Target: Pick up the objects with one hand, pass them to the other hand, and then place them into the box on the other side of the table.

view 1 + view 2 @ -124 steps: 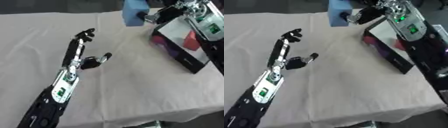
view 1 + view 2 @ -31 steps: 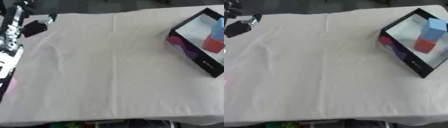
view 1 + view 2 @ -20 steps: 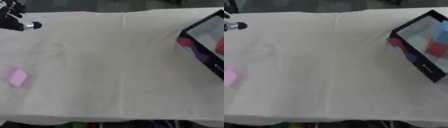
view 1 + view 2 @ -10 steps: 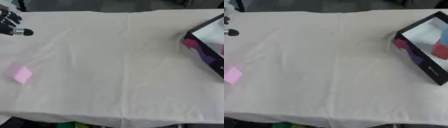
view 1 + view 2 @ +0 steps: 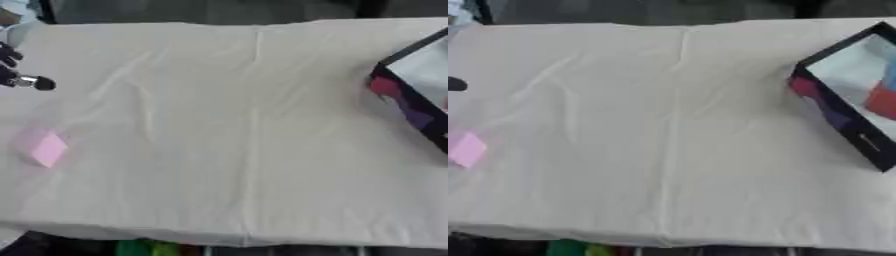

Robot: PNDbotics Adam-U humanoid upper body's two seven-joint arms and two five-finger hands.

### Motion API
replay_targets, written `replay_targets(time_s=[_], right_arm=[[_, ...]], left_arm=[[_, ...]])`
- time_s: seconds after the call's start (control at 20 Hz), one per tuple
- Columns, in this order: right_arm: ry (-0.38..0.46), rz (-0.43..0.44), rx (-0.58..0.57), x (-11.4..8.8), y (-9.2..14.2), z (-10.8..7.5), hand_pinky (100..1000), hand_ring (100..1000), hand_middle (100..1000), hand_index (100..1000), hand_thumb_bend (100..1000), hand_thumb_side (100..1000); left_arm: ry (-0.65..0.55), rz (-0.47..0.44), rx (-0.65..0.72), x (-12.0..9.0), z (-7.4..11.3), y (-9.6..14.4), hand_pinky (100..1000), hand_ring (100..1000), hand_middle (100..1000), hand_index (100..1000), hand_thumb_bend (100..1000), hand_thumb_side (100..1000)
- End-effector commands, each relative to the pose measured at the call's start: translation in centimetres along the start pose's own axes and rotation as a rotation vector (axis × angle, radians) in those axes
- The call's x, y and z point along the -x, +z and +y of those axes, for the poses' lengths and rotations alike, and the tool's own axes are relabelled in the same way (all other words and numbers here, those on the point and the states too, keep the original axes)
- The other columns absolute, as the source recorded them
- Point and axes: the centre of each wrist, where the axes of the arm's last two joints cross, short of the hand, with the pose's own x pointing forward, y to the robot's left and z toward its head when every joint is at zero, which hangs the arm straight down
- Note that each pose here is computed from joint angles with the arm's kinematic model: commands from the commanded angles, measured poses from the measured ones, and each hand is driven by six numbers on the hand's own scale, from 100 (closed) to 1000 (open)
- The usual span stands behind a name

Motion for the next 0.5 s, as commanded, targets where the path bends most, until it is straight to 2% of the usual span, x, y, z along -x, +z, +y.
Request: replay_targets(time_s=[0.05, 0.25, 0.5], right_arm=[[0.039, -0.025, -0.007, -1.2, -0.4, -0.9, 1000, 1000, 1000, 1000, 100, 301], [0.041, -0.013, -0.014, -0.8, -0.3, -0.6, 1000, 1000, 1000, 1000, 100, 315], [0.047, -0.003, -0.018, -0.5, -0.3, -0.5, 1000, 1000, 1000, 1000, 100, 319]], left_arm=[[0.026, 0.078, 0.005, 1.4, 1.2, 0.1, 861, 837, 777, 853, 839, 489], [0.049, 0.104, 0.106, 1.8, 0.2, -1.0, 855, 834, 767, 840, 840, 518], [0.056, 0.099, 0.152, 1.5, -0.1, -1.4, 851, 829, 760, 831, 831, 559]])
